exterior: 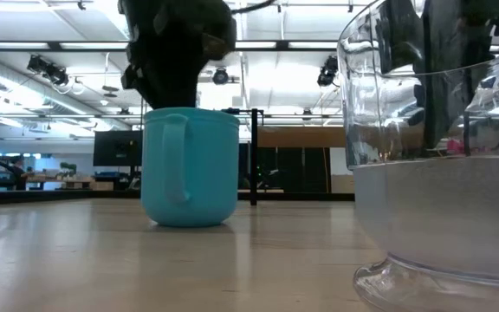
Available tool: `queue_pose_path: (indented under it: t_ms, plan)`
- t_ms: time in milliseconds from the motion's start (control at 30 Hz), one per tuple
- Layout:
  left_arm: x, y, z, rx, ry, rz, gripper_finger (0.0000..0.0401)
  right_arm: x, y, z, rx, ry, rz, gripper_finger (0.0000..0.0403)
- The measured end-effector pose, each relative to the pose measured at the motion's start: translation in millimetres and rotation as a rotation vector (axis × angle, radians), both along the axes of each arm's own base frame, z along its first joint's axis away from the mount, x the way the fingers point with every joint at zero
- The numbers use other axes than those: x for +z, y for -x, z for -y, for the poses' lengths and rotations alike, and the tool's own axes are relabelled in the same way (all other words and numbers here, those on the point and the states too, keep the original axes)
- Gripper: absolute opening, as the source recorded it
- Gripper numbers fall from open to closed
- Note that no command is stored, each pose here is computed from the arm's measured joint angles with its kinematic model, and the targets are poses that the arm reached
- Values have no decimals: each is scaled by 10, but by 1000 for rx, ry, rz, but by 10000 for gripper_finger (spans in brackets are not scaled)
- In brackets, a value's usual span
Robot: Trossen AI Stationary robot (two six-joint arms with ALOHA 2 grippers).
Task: Stack small to large cups/mugs on shelf
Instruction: Adjust the blue mug, then put the transparent mug on the shelf
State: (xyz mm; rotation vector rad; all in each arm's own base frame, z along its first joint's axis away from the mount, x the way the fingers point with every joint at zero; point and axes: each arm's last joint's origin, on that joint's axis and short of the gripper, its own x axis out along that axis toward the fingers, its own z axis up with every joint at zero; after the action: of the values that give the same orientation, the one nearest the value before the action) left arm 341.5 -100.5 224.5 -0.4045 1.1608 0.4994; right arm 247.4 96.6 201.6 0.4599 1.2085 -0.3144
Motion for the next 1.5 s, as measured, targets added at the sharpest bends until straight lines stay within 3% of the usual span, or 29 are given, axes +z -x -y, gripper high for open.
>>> queue_pose_path:
  t_ms: [267,567,767,900,1033,1300,1500]
  plan:
    - [433,149,29,44,84,178,125,2,-3,-1,8,1,4,66]
    - [828,114,563,-196,286,570,118,-1,6,-1,31,1,-8,66]
    - [641,48,618,-215,299,490,86,-10,35,5,41,1,-42,66]
    - [511,-129,676,-265,345,428,71,-19,68,4,41,6,-75,66]
    - [576,-368,750,-359,296,376,67,-20,79,-10,35,4,-80,66]
    - [622,-666,748,-480,157,140,70,-29,157,-111,29,2,-112,66]
    - [477,-799,791,-525,202,122,79,-2,286,-246,-2,31,-115,66]
